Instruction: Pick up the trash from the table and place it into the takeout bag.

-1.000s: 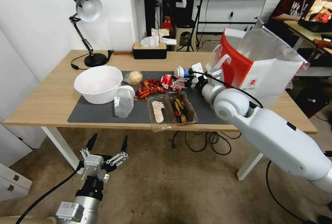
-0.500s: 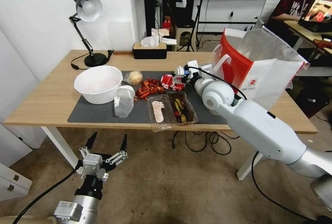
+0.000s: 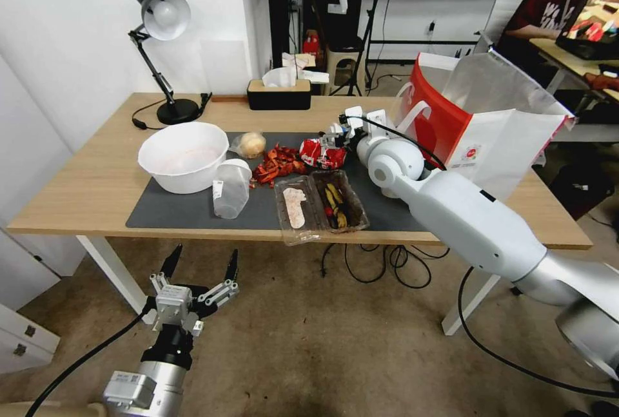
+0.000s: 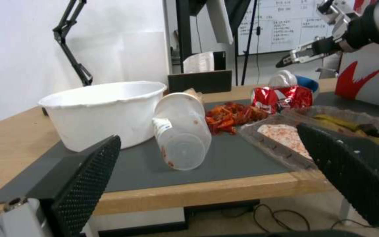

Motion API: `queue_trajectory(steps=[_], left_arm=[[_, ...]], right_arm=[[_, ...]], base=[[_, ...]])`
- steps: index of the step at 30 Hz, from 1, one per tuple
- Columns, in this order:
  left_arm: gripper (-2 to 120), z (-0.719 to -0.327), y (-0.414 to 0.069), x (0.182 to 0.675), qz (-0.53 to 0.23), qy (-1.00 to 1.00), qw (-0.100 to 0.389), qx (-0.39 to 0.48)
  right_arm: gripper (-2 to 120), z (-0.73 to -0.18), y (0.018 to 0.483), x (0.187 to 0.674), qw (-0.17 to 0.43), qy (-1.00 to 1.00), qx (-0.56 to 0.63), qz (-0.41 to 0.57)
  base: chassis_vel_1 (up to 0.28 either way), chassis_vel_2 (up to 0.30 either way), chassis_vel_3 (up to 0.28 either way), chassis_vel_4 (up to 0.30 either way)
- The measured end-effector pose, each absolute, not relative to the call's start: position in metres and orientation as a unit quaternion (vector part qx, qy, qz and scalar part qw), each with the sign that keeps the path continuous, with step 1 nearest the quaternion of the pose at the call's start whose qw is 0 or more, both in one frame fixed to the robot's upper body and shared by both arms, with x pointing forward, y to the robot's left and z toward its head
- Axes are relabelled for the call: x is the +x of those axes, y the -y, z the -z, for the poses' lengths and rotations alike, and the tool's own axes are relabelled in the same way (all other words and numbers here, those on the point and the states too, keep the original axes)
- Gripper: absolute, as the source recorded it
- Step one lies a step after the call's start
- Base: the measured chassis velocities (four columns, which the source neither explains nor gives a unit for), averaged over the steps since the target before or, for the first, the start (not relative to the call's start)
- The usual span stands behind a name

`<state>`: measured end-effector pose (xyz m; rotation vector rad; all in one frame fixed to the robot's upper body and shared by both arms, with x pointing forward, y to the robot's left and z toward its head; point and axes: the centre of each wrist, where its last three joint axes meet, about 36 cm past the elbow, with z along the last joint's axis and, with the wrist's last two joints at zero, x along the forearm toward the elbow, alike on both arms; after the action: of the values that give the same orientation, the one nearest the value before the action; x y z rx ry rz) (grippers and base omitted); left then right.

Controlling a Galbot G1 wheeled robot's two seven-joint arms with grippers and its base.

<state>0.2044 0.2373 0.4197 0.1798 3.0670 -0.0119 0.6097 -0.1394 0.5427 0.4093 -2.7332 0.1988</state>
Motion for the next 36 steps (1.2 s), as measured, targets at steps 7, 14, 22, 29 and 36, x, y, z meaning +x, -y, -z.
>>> queue_trajectory(steps=[7, 14, 22, 29, 36], left_arm=[[100, -0.421, -0.241, 0.207, 0.006, -0.998, 0.038, 0.059], [100, -0.42, -0.241, 0.208, 0.007, -0.998, 0.037, 0.06], [100, -0.42, -0.241, 0.21, 0.01, -0.998, 0.033, 0.061], [100, -0.421, -0.243, 0.212, 0.011, -0.998, 0.035, 0.059], [100, -0.421, -0.243, 0.212, 0.011, -0.998, 0.035, 0.059]], right_arm=[[100, -0.542, 0.133, 0.621, 0.198, 0.967, 0.142, -0.078], [100, -0.54, 0.132, 0.626, 0.211, 0.959, 0.167, -0.084], [100, -0.531, 0.131, 0.632, 0.247, 0.948, 0.179, -0.096], [100, -0.521, 0.128, 0.634, 0.266, 0.942, 0.178, -0.099], [100, -0.511, 0.128, 0.634, 0.277, 0.94, 0.174, -0.096]], base=[[0.0, 0.0, 0.0, 0.0], [0.0, 0.0, 0.0, 0.0], [0.0, 0.0, 0.0, 0.0], [0.0, 0.0, 0.0, 0.0], [0.0, 0.0, 0.0, 0.0]])
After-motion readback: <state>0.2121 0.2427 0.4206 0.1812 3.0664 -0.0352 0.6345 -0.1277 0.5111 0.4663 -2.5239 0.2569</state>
